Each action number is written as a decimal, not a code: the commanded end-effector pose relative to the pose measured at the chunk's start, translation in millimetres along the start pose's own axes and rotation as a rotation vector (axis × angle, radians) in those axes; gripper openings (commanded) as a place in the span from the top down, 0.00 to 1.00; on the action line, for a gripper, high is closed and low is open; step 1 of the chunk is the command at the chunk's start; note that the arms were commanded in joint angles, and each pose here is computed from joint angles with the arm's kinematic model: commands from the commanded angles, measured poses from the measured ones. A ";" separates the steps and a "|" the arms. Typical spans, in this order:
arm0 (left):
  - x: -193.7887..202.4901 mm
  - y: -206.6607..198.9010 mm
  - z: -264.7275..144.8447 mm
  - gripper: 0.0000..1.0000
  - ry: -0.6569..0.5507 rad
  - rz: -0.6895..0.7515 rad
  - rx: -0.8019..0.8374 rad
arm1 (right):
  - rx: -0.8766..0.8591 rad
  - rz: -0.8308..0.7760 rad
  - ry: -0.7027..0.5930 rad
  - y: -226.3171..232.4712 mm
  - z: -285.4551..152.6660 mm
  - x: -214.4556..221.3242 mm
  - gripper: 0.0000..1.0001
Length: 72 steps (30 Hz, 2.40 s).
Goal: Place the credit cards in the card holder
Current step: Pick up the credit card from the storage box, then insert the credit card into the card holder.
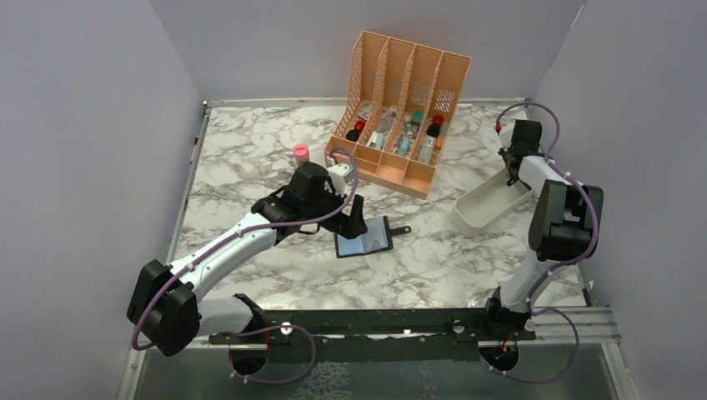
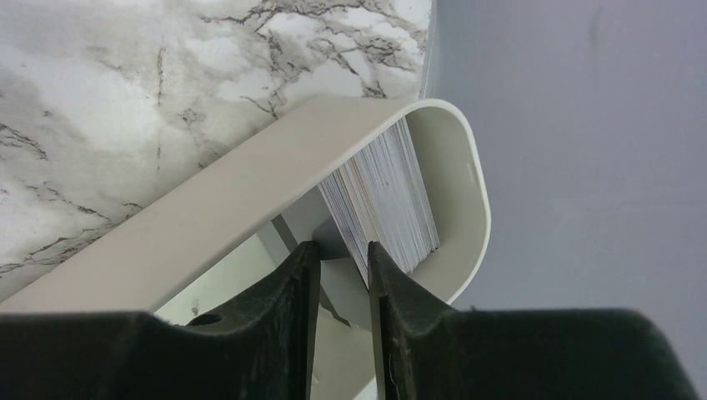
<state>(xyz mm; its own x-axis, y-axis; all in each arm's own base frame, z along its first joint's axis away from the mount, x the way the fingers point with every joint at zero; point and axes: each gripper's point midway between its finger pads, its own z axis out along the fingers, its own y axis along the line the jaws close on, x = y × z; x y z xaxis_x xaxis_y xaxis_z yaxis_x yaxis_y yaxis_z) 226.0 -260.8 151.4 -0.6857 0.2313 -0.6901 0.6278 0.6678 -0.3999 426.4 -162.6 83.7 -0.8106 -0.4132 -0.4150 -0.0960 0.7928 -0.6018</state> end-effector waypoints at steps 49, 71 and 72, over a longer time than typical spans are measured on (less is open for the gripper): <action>-15.5 37.8 -18.7 0.08 -0.098 -0.085 -0.215 | -0.517 0.413 -0.439 136.5 -265.8 -162.0 0.99; 40.9 62.4 42.2 0.59 -0.014 -0.390 -0.233 | -1.325 0.573 -0.270 326.2 -343.7 -86.3 0.99; 43.7 63.5 43.6 0.59 -0.012 -0.389 -0.234 | -1.323 0.562 -0.267 334.1 -343.5 -83.7 0.99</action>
<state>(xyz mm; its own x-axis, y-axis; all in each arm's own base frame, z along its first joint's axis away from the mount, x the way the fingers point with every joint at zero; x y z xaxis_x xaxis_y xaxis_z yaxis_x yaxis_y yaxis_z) 246.9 -232.5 74.3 -0.8507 -0.0325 -0.5247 0.2394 0.8646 -0.4417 269.7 257.5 139.7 -0.8086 0.0888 -0.5817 -0.3409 0.7349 0.5862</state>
